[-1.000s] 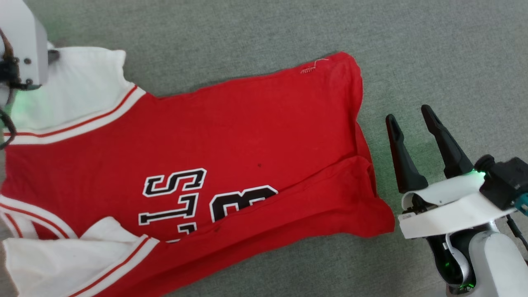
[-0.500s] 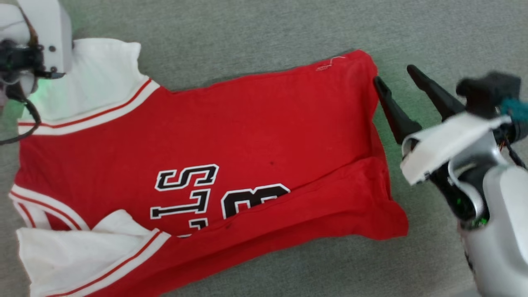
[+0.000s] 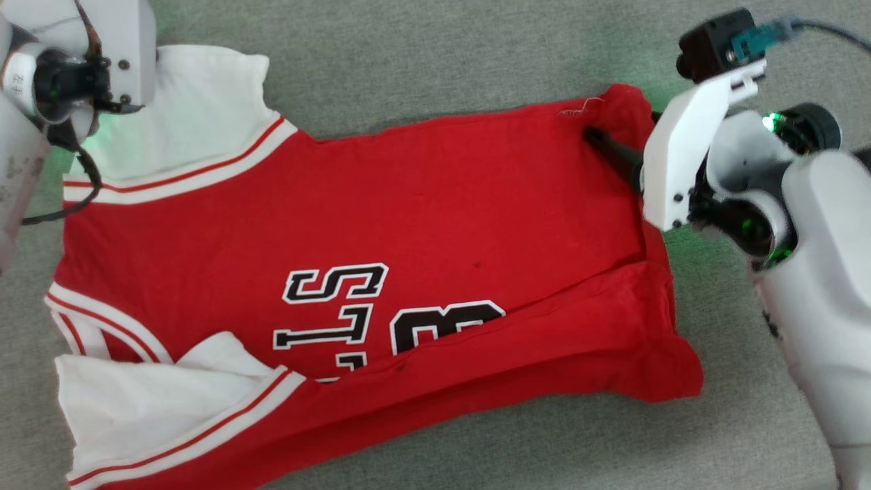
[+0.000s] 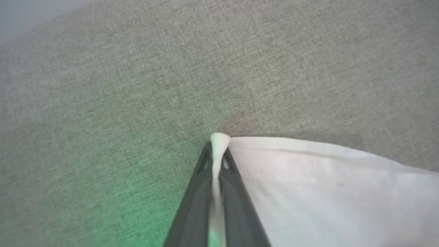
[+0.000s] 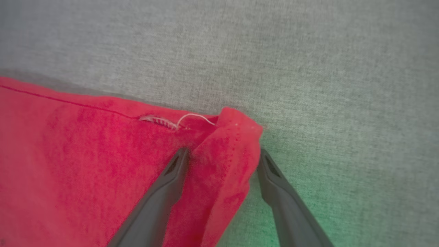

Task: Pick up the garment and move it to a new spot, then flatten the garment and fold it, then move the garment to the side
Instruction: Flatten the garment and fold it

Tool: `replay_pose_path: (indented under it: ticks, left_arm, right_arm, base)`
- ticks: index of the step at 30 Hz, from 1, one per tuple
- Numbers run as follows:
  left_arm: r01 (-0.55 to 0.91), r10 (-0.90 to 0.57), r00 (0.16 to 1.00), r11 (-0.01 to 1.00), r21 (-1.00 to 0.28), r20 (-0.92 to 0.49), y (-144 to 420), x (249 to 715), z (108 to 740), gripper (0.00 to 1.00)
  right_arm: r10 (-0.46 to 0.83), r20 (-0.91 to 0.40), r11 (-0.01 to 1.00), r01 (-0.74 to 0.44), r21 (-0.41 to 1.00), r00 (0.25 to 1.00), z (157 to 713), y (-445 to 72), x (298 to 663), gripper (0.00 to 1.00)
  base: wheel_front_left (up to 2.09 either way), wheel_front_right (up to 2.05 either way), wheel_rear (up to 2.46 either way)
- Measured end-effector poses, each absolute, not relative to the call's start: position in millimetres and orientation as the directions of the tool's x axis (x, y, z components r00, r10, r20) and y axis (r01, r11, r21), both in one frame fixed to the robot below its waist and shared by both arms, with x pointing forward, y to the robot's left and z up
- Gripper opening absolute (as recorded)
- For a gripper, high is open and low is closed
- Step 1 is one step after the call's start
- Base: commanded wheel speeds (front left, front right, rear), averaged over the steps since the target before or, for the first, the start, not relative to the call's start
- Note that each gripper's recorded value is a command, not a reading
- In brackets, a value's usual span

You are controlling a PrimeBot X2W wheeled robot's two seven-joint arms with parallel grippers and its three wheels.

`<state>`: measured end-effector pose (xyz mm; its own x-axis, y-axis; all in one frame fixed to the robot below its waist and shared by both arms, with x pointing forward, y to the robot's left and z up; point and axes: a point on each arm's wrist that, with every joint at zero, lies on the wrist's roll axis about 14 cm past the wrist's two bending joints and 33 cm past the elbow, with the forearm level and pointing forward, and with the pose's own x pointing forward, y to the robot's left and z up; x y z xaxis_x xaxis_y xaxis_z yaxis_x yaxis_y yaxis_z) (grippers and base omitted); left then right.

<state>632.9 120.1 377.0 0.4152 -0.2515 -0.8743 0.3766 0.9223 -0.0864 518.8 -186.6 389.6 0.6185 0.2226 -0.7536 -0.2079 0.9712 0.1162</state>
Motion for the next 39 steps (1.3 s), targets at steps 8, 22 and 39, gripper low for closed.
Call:
replay_pose_path:
  ticks: [8,22,39]
  left_arm:
    - [0.363,-0.261,0.448,0.927,-0.093,-0.855,122.0,634.2,380.7,0.0]
    - [0.374,-0.257,0.543,0.926,-0.043,-0.799,143.5,607.8,449.2,0.0]
    - [0.334,-0.234,0.612,0.942,-0.021,-0.755,189.8,489.4,506.3,0.0]
  right_arm:
    - [0.227,-0.828,0.967,-0.221,0.129,0.513,385.2,-187.4,519.9,0.0]
    - [0.219,-0.735,0.961,-0.274,0.048,0.642,423.2,-202.6,510.0,0.0]
    - [0.316,-0.683,0.922,-0.384,0.057,0.658,451.2,-187.9,446.8,0.0]
  base:
    - [0.0,0.0,0.0]
    - [0.0,0.0,0.0]
    - [0.0,0.0,0.0]
